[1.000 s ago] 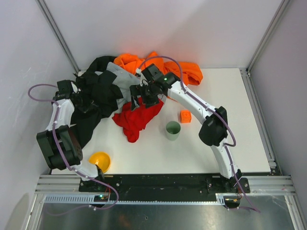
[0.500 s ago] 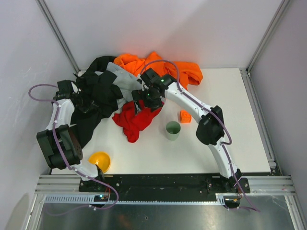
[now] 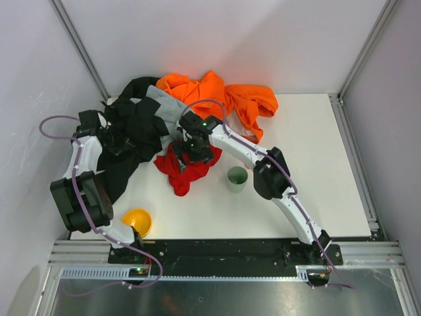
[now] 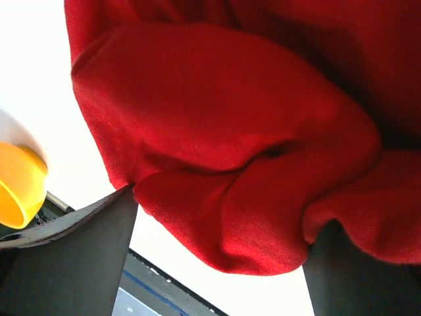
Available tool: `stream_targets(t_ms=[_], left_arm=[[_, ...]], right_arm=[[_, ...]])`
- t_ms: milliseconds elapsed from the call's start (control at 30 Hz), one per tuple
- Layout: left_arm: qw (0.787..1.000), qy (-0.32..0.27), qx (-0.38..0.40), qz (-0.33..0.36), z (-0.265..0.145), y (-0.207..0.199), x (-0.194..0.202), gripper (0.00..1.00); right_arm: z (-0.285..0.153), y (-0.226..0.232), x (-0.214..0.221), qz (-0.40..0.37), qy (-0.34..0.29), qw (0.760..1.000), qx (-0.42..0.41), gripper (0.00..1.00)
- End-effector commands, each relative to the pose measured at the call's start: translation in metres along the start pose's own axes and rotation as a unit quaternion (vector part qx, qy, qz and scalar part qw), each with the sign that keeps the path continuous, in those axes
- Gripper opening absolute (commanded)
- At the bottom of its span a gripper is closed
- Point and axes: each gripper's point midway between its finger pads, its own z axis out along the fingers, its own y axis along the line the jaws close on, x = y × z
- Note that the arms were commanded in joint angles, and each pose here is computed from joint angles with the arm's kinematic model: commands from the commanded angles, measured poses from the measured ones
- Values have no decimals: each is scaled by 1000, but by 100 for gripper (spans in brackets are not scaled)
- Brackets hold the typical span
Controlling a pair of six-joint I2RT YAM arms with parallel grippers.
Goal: Pick out a specific cloth from the pile
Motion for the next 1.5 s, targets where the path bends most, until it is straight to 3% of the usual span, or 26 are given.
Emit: stream_targets(t_ms=[0,333,533,633,733,867,933,1267,1467], left_arm=[[1000,-7,20,12,-3,-5,-2,1],[1000,-4,22,13,-4,-4,1,1],[1000,-2,20,12,-4,-2,4,1],[1000,-1,19,11,-3,-1,6,1],[1000,0,21,12,-4,-2,6,1],[1000,-1,24,12,-5,-4,5,1],[1000,-3,25,13,-6,-5,5,1],[999,-2,32,13,-9,-7,7,1],[999,-1,40,16,-12,-10,9,1]], right_arm=[[9,19,-24,-28,-43,998,-23,99],[71,6,-8,-93,-46,991,84,96],[88,-17,15,-93,-1,989,119,83],[90,-18,23,-87,19,991,104,63],[87,-19,27,-81,28,992,97,33],[78,-22,29,-77,33,992,96,9],[70,-22,27,-75,31,992,91,2],[1,5,-7,-62,-38,996,44,0],[-61,39,-40,-44,-107,993,-31,0]])
